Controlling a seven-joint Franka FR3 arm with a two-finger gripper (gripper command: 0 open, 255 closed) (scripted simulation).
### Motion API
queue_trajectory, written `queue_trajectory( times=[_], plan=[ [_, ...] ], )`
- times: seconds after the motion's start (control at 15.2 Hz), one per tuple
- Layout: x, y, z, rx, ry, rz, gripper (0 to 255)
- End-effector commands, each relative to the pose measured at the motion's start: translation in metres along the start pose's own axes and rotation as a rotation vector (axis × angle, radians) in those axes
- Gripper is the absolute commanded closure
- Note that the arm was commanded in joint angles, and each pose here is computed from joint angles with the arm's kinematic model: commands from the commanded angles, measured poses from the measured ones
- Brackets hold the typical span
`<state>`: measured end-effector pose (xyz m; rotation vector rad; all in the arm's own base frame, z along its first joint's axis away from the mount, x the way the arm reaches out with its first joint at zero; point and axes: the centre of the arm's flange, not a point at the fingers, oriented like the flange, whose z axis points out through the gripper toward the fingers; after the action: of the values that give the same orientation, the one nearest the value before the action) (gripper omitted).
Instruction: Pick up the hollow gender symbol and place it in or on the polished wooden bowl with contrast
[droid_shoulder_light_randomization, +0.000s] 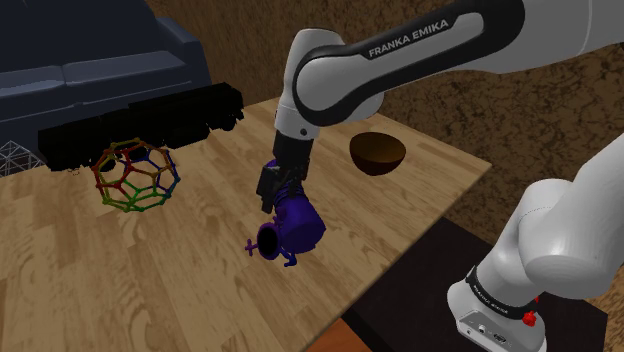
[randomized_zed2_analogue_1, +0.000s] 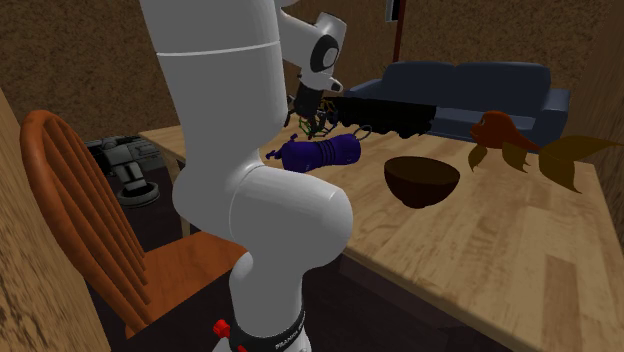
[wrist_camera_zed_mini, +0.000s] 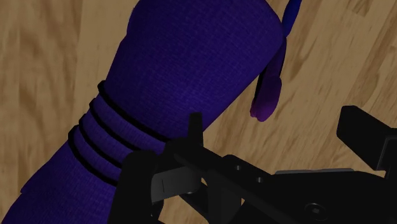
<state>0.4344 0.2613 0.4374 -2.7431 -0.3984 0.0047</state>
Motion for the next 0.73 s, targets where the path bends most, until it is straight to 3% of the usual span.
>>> queue_trajectory(
  times=[0.0,0.26,0.33,0.66],
  plan=[
    [-0.0001,-0.0003,0.0007,0.0,0.0,0.0,0],
    [-0.0001,-0.0003,0.0006,0.0,0.0,0.0,0],
    [-0.0001,-0.0003,0.0006,0.0,0.0,0.0,255],
    [-0.0001,-0.0003,0.0007,0.0,0.0,0.0,255]
  ],
)
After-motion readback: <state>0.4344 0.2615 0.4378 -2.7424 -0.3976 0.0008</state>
